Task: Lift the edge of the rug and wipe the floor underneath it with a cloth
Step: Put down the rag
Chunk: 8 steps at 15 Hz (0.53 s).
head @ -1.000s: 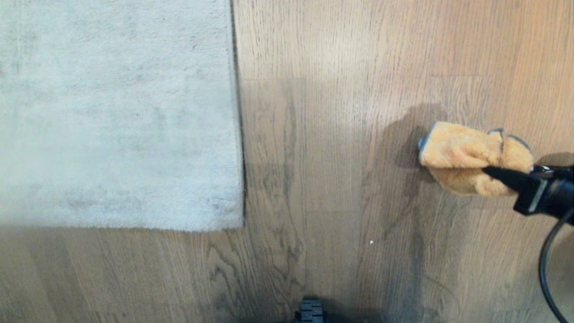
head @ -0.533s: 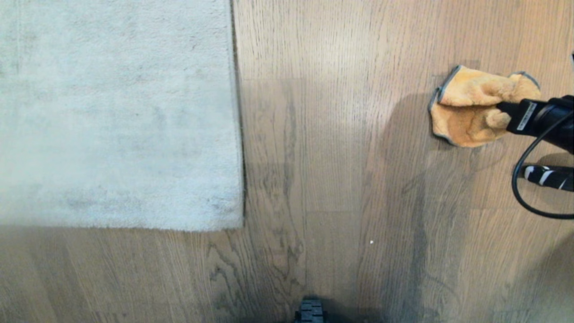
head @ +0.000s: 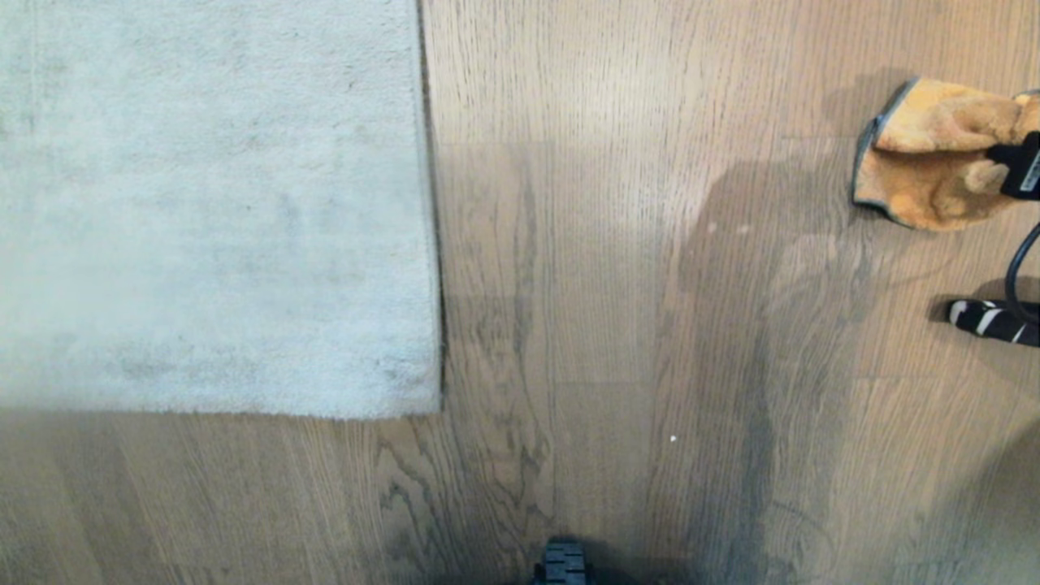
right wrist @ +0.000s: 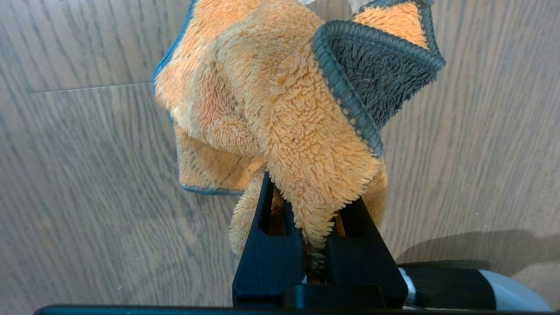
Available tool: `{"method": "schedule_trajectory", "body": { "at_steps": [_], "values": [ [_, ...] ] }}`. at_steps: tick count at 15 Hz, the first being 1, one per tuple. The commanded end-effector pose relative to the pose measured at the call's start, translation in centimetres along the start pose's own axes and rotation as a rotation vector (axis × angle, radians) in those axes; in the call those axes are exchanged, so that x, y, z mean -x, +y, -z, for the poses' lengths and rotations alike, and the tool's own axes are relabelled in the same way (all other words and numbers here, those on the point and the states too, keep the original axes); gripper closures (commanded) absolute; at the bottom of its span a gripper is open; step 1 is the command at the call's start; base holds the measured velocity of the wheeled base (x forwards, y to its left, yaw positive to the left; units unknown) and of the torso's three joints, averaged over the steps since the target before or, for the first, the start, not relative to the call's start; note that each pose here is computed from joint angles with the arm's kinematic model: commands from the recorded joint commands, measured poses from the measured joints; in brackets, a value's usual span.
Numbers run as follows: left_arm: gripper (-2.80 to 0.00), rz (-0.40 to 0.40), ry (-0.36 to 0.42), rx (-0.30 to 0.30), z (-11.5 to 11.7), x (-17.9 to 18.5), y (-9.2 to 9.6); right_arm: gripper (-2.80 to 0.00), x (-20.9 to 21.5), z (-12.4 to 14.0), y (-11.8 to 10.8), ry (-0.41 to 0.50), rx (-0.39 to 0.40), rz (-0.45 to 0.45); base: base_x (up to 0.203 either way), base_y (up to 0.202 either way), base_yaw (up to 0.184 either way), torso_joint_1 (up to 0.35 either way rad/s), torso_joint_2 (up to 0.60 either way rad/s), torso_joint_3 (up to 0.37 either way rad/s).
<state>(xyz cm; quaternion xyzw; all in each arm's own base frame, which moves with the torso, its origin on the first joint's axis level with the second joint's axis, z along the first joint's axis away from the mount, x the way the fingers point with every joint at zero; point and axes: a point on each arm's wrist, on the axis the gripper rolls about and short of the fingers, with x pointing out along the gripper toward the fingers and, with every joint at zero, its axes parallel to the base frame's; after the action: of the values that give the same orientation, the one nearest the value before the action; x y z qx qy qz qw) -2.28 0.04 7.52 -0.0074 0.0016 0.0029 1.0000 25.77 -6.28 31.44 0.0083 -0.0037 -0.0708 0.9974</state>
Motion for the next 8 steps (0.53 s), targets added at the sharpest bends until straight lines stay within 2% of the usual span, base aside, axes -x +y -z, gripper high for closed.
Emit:
{"method": "schedule_trajectory", "body": {
  "at_steps": [1, 2, 4, 6, 8],
  "values": [
    [0.0, 0.0, 0.0, 0.001, 0.0, 0.0, 0.0, 0.0, -0.5, 0.6, -0.2, 0.017, -0.001, 0.007, 0.0, 0.0, 0.0, 0.0, 0.0, 0.0],
    [0.0, 0.0, 0.0, 0.001, 0.0, 0.0, 0.0, 0.0, -1.3, 1.7, -0.4, 0.032, -0.004, 0.007, 0.0, 0.0, 0.0, 0.0, 0.0, 0.0],
    [0.0, 0.0, 0.0, 0.001, 0.0, 0.0, 0.0, 0.0, -3.5, 3.2, -0.6, -0.011, -0.011, 0.006, 0.0, 0.0, 0.0, 0.0, 0.0, 0.0],
    [0.0, 0.0, 0.0, 0.001, 0.0, 0.0, 0.0, 0.0, -5.1, 4.0, -0.8, -0.065, -0.015, 0.004, 0.0, 0.0, 0.0, 0.0, 0.0, 0.0],
    [0.0, 0.0, 0.0, 0.001, 0.0, 0.0, 0.0, 0.0, -5.5, 4.3, -0.9, -0.066, -0.015, 0.005, 0.0, 0.0, 0.0, 0.0, 0.0, 0.0]
  ]
}}
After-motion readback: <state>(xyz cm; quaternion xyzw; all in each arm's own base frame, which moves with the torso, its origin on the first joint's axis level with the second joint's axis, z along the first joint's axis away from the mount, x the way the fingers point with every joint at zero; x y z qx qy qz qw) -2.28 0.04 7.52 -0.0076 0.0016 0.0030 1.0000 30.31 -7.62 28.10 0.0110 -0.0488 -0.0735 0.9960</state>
